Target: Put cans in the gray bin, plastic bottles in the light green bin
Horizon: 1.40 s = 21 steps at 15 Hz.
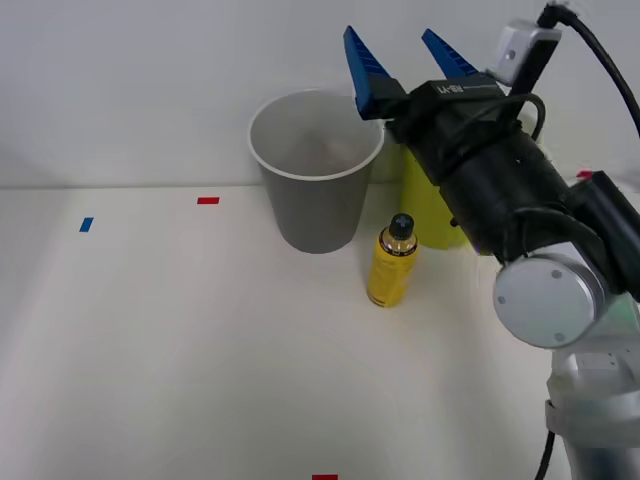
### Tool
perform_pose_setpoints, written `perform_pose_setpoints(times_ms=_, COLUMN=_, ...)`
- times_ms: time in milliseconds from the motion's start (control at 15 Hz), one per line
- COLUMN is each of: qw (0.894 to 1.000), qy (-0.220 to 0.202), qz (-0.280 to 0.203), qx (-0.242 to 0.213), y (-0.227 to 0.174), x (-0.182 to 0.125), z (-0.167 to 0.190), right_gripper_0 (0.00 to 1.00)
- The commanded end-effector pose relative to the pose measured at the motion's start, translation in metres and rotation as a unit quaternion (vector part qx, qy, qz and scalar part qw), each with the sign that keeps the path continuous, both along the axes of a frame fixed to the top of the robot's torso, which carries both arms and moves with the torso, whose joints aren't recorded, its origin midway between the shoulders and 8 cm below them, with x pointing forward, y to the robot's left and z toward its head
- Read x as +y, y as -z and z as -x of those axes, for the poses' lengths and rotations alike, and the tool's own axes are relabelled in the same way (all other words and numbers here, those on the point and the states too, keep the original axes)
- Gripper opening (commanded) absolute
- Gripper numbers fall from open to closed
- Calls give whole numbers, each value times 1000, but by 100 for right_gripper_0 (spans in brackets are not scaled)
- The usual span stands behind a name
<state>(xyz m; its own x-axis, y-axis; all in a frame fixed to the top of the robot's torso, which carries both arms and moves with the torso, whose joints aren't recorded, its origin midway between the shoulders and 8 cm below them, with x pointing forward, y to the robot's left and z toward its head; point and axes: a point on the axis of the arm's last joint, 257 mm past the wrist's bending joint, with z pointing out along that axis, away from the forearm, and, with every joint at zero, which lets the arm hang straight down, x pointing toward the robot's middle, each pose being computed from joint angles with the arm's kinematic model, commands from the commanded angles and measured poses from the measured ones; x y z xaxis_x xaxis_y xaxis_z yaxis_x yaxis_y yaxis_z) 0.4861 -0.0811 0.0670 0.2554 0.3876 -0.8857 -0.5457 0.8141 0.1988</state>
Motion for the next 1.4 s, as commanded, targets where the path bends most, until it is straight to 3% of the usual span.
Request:
perform_pose_setpoints(times_ms=67, qw=999, qy=33, qz=11, qx=18, y=36, x=-44, z=49, right_gripper_0=100)
perform_pose_setpoints(times_ms=333, qw=994, qy=96, qz=27, qx=44, y=84, x=-98, z=113, right_gripper_0=100)
perform_pose_setpoints(times_ms=533, qw=984, qy=162, qz=48, qx=58, y=122, x=-139, z=160, right_gripper_0=100)
perform_pose_setpoints(times_ms=867, qw=946, qy=270, qz=152, qx=97, y=171, x=-189, z=209, right_gripper_0=100)
perform_pose_setpoints(times_ms=1067, qw=923, qy=324, qz=185, qx=96, y=209, x=-216, z=241, right_gripper_0=100)
perform_pose_setpoints(times_ms=1200, qw=913, qy=346, qz=193, qx=97, y=232, x=-233, z=256, right_gripper_0=100)
perform_pose_setpoints(times_ms=1400, qw=931, qy=321, qz=134, qx=114, y=247, x=-241, z=265, right_gripper_0=100)
